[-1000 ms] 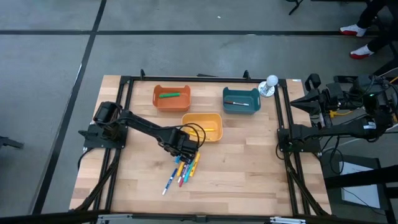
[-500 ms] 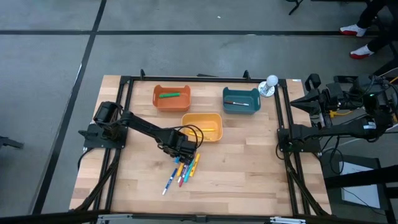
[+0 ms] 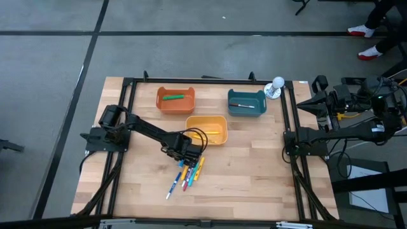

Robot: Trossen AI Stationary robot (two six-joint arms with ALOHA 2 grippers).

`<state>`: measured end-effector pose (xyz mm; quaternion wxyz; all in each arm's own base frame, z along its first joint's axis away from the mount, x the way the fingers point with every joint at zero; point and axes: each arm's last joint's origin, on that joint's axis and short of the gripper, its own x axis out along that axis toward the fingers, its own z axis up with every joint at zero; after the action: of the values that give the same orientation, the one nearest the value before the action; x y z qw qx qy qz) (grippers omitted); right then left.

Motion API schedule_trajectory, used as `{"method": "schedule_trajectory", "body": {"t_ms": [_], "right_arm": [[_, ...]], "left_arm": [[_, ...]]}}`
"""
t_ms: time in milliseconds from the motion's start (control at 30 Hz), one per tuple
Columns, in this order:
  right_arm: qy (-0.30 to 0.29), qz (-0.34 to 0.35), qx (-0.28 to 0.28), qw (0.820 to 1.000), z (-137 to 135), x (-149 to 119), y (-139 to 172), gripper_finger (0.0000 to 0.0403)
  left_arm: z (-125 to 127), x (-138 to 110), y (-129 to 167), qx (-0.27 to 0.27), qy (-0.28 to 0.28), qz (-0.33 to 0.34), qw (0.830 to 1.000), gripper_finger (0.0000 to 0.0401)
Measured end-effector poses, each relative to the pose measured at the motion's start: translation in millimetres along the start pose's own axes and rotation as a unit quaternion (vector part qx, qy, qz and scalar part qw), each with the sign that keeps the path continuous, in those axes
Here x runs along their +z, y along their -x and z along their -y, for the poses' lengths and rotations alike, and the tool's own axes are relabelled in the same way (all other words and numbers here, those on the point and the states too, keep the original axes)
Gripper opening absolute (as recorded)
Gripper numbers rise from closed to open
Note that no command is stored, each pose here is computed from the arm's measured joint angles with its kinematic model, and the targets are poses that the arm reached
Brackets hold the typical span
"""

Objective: Pick & Place Markers
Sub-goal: Put the left big blue highlighter pen into the orange bin

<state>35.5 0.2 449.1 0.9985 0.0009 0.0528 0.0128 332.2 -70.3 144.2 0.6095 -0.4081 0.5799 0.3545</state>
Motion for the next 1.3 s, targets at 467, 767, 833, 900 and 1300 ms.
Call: {"method": "schedule_trajectory", "body": {"t_ms": [467, 767, 833, 900, 1300], "right_arm": [[0.0, 0.0, 0.0, 1.0, 0, 0, 0, 0.0023], [0.0, 0.0, 0.0, 1.0, 0, 0, 0, 0.0023], [0.0, 0.0, 0.0, 1.0, 0, 0, 0, 0.0023], [0.0, 0.0, 0.0, 1.0, 0, 0, 0, 0.0023], [0.0, 0.0, 0.0, 1.0, 0, 0, 0, 0.0023]], "left_arm": [[-2, 0, -1, 0.01, 0.005, -0.002, 1.0, 0.0151], [-1, 0, -1, 0.008, 0.006, -0.005, 1.0, 0.0058], [-1, 0, -1, 0.008, 0.006, -0.006, 1.0, 0.0058], [-1, 0, -1, 0.009, 0.006, -0.007, 1.0, 0.0058], [-3, -1, 9, 0.008, 0.014, -0.011, 1.0, 0.0058]]}}
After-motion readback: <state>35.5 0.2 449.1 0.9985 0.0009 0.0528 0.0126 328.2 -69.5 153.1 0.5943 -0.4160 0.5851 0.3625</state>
